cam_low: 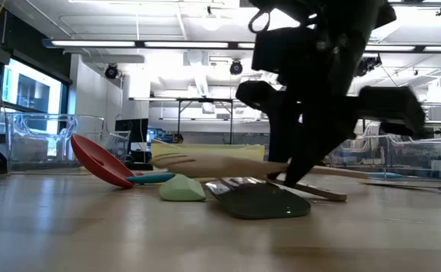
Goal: Pick & Place Kitchen Items
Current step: Put the wooden serving spoon into the yellow bin
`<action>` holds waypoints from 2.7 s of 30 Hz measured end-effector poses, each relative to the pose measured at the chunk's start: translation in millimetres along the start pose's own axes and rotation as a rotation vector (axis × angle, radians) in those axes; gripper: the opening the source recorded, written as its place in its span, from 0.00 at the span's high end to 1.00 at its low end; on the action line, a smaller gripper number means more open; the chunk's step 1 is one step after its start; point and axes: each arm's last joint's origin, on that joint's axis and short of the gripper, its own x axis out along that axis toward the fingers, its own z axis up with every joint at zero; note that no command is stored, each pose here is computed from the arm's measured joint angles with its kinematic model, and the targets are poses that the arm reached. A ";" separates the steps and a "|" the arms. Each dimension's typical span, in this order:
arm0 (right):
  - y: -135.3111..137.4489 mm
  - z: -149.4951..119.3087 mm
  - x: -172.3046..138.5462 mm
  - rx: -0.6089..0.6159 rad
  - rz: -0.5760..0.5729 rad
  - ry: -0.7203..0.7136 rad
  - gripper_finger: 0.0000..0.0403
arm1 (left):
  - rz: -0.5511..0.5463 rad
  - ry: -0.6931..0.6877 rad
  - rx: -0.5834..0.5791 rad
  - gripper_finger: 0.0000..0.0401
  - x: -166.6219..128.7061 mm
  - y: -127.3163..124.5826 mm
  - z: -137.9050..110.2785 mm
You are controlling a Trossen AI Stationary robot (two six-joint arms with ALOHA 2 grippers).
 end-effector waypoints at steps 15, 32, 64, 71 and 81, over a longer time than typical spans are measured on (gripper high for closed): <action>33.0 14.7 -41.3 -0.094 -0.116 -0.037 0.82 | 0.008 -0.009 -0.001 0.50 0.1 0.2 0.4; 62.1 6.8 -130.7 -0.025 -0.279 -0.100 0.82 | 0.048 -0.141 0.035 0.50 -18.9 4.5 39.8; 75.2 15.9 -307.7 -0.230 -0.316 -1.162 0.82 | -0.162 -0.237 0.293 0.50 50.2 70.0 140.2; 57.8 17.1 -304.0 -0.202 -0.384 -1.143 0.82 | -0.362 -0.251 0.290 0.50 64.7 83.9 151.3; 42.9 15.7 -294.6 -0.182 -0.336 -1.103 0.82 | -0.399 -0.335 0.367 0.50 62.5 82.3 157.7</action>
